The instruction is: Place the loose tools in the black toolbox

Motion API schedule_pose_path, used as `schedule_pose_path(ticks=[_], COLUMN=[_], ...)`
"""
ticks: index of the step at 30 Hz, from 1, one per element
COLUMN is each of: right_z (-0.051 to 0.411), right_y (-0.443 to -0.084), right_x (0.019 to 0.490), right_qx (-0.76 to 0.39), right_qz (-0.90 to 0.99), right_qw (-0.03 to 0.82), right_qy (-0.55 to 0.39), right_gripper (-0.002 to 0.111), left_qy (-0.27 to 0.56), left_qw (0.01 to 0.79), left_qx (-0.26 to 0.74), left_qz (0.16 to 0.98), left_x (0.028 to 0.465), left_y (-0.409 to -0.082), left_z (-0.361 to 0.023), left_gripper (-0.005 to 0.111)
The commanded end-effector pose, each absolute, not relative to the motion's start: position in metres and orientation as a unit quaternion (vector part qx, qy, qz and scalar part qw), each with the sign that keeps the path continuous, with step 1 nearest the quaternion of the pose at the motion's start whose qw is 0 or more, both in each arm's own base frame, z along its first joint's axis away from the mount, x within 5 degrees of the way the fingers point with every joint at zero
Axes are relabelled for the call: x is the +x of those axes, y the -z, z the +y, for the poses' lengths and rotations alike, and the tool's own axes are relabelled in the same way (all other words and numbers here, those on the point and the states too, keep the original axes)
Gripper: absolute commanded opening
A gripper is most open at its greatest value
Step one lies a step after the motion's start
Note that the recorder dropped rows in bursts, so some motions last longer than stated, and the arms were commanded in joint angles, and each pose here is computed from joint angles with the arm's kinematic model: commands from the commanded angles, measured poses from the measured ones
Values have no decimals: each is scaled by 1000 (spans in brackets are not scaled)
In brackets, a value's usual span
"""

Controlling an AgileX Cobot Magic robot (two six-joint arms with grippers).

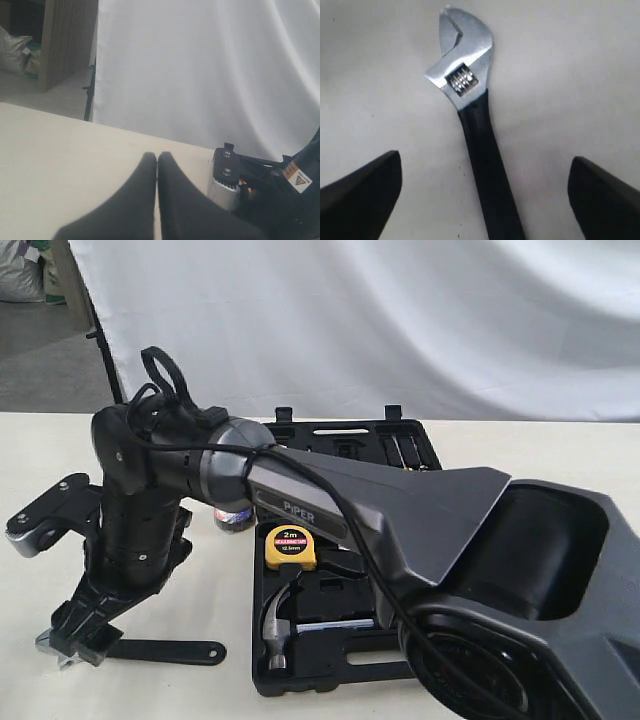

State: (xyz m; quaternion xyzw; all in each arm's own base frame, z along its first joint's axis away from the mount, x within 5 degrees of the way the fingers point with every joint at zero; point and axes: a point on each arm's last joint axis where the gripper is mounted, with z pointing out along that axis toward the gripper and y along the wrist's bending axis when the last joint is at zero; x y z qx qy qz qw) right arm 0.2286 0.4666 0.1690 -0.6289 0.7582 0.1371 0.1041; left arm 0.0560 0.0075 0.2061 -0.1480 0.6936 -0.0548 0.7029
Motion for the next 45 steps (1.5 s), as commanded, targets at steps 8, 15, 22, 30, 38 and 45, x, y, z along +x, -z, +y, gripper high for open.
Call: schedule_pose_path(ticks=[8,15,22,30,38,45], right_z=[481,478,478,487,498,498], right_y=[-174,-169,-166,-143,-105,-91], right_x=[228,226,226,221,220,221], right_qx=[-637,-675,-701,-704,-713,-717], right_qz=[729,700,675,664,652,652], right_qw=[161,146,149,143,166,162], right_qy=[-193,-180,-173,-207,-197,-187], right_gripper=[84,84,84,84,84,55], left_qy=[46,46,46,46,46,46], left_qw=[708,708,708,708,708,708], left_qx=[-156,-156,-156,-156,-156,-156], left_qz=[687,687,687,687,687,687], left_x=[55,55,55,55,55,55], left_y=[-208,-208,-208,-208,-208,-208], left_z=[9,9,9,9,9,9], left_gripper=[1,1,1,1,1,1])
